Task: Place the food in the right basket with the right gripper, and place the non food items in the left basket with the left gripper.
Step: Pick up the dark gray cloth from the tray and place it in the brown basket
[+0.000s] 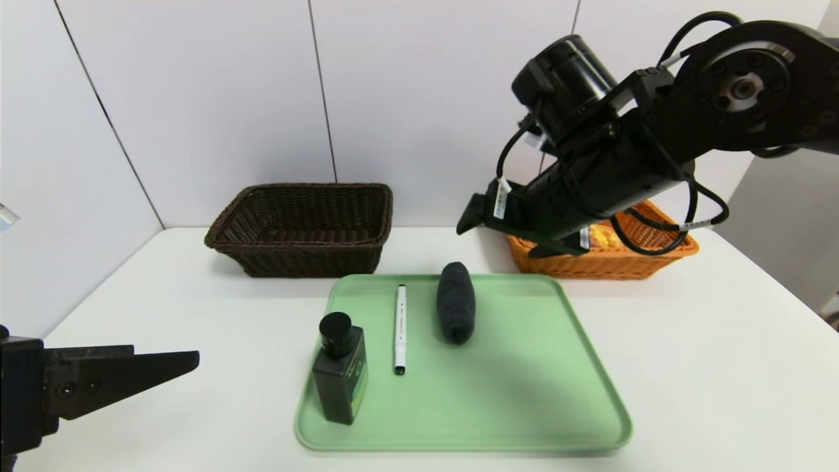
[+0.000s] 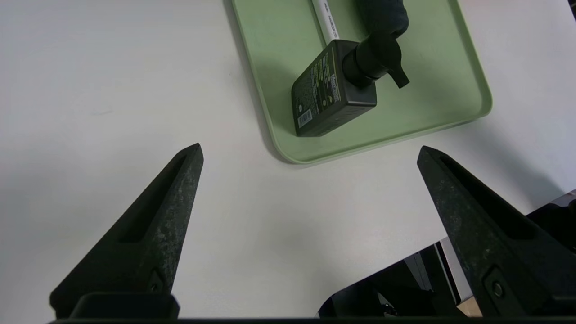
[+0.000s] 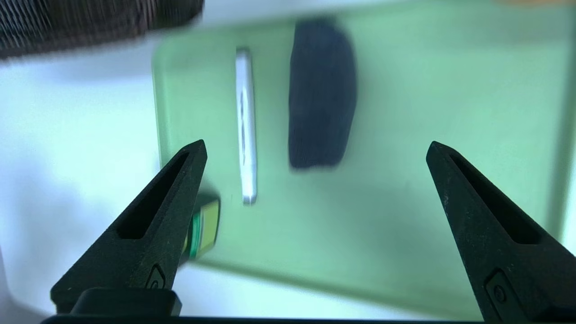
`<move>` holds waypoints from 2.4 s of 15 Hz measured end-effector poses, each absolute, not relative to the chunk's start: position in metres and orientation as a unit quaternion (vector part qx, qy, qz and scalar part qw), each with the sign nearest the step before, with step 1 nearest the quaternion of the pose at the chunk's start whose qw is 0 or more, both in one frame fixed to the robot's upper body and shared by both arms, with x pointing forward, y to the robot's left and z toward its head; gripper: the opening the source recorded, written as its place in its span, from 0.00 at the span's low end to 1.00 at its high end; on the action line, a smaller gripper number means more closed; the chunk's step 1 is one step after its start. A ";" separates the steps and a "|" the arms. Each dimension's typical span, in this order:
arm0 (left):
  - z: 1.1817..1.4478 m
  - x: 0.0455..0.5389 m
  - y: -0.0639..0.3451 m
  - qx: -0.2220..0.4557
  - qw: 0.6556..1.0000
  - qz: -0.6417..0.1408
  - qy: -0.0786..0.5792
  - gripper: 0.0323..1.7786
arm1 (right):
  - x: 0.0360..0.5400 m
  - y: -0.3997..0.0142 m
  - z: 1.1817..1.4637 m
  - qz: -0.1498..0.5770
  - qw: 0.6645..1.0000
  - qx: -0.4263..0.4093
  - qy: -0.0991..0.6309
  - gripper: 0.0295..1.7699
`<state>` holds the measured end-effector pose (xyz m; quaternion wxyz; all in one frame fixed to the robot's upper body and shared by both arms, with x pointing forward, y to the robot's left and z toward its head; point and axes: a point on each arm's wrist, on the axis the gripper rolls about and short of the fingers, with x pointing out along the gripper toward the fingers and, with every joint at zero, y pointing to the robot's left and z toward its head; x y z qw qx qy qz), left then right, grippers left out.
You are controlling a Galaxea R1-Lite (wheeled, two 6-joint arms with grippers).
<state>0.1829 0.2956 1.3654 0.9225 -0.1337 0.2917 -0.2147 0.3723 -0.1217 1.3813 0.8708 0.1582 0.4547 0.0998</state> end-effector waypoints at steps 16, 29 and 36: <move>1.362 0.181 0.296 -0.132 0.922 -0.215 0.294 0.95 | 0.415 -0.056 1.272 0.046 0.876 0.022 0.480 0.96; 1.361 0.181 0.296 -0.132 0.921 -0.215 0.298 0.95 | 0.415 -0.050 1.266 0.051 0.879 0.005 0.473 0.12; 1.357 0.180 0.297 -0.132 0.920 -0.214 0.301 0.95 | 0.398 -0.037 1.349 0.171 0.939 0.055 0.292 0.12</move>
